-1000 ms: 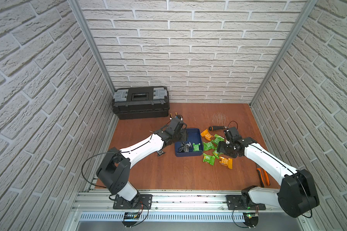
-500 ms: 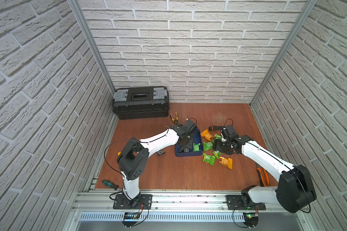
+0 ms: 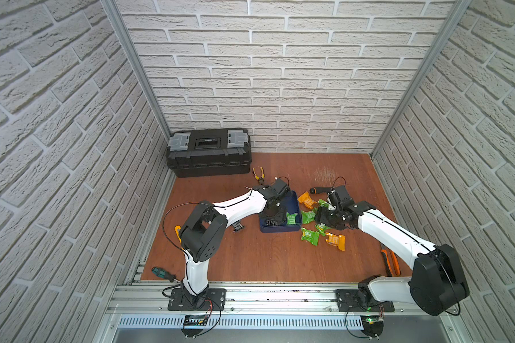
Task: Take the cookies out of the storage box
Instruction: Pick up the cookie from the storage box.
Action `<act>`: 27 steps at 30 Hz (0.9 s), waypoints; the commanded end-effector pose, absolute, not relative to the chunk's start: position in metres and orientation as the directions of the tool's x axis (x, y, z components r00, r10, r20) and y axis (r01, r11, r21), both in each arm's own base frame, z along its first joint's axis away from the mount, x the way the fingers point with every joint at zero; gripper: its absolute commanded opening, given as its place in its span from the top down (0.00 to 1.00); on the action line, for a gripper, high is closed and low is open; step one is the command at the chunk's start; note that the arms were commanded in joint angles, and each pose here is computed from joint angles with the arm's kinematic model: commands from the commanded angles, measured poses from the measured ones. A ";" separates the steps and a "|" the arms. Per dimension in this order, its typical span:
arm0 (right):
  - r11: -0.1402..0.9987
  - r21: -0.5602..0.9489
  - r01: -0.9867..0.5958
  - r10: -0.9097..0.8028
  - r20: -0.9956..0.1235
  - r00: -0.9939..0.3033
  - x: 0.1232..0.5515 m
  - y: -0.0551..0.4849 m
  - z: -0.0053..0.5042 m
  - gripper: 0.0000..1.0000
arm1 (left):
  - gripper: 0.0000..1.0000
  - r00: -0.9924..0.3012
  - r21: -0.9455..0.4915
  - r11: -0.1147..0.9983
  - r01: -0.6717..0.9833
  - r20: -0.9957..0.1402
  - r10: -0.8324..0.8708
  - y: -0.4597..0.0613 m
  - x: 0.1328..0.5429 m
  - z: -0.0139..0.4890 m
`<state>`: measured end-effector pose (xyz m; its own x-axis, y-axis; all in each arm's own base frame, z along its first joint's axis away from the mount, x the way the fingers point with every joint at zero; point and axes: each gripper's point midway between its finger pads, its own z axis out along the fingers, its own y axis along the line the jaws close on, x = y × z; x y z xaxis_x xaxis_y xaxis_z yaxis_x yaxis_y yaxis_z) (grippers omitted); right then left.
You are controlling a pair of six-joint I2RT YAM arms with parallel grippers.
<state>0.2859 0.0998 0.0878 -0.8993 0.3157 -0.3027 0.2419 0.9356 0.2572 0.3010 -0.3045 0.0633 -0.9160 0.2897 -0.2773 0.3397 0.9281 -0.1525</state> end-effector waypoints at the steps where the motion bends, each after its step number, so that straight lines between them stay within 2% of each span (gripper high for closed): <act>1: 0.931 0.272 0.243 0.323 -0.304 -0.896 0.288 0.103 0.085 0.33 | 0.29 -0.926 -0.171 0.926 0.338 -0.235 0.295 -0.305 0.296 0.051; 5: 0.932 0.271 0.242 0.322 -0.307 -0.895 0.289 0.103 0.087 0.33 | 0.30 -0.930 -0.172 0.927 0.332 -0.224 0.292 -0.303 0.297 0.045; 17: 0.930 0.280 0.239 0.323 -0.309 -0.895 0.294 0.106 0.091 0.33 | 0.43 -0.932 -0.155 0.929 0.337 -0.193 0.306 -0.300 0.299 0.031; 27: 0.927 0.289 0.238 0.325 -0.306 -0.895 0.300 0.110 0.092 0.34 | 0.64 -0.900 -0.123 0.920 0.371 -0.291 0.324 -0.310 0.308 0.060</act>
<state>0.2893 0.1033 0.0812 -0.9075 0.3156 -0.2771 0.2470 0.9347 0.2558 0.3054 -0.3077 0.0513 -0.9137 0.3098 -0.2631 0.3541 0.9245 -0.1409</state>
